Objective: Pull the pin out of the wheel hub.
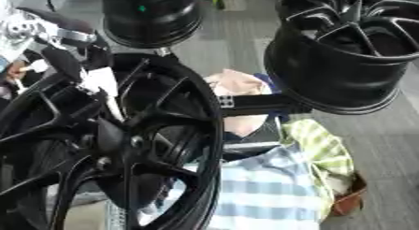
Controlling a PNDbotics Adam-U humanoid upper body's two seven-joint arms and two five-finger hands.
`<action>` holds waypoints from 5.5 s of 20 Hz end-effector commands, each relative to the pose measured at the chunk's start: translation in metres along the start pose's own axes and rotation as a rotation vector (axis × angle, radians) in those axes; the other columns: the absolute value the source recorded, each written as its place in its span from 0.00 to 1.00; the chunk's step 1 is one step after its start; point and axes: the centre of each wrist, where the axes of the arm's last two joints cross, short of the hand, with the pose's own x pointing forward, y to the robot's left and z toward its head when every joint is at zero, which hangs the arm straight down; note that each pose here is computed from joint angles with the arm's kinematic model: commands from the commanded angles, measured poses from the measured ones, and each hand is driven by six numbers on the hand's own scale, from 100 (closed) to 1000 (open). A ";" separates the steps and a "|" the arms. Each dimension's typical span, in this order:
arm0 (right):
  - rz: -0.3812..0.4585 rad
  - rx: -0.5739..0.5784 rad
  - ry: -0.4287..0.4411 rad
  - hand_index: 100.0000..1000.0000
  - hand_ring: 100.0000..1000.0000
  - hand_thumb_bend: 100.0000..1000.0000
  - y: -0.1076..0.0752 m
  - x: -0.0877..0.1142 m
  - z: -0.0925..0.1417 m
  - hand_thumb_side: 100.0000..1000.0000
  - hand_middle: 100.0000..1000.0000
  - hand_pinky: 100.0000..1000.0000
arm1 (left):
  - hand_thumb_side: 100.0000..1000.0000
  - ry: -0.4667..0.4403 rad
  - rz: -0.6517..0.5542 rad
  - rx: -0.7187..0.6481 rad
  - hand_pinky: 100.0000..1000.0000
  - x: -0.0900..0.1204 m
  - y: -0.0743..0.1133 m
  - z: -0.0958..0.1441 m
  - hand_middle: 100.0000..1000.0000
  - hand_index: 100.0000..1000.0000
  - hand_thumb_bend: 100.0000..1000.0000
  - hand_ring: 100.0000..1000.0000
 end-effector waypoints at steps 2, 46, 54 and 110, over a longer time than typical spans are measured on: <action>0.005 -0.017 -0.031 0.79 0.72 0.00 -0.006 0.002 -0.010 0.48 0.65 0.72 | 0.43 0.036 -0.013 0.020 0.72 -0.006 0.008 0.010 0.48 0.71 0.58 0.64; -0.003 -0.027 -0.029 0.79 0.73 0.00 -0.005 0.002 -0.006 0.49 0.66 0.73 | 0.00 0.012 0.019 0.096 0.50 0.005 0.023 0.031 0.06 0.34 0.20 0.28; 0.002 -0.027 -0.035 0.80 0.73 0.00 -0.005 0.002 -0.005 0.47 0.66 0.73 | 0.00 0.003 0.074 0.248 0.48 0.003 0.046 0.064 0.00 0.26 0.16 0.22; 0.032 -0.061 -0.036 0.80 0.73 0.00 -0.012 0.001 -0.005 0.47 0.66 0.73 | 0.44 0.778 0.768 0.532 0.94 -0.206 -0.092 0.157 0.79 0.87 0.47 0.89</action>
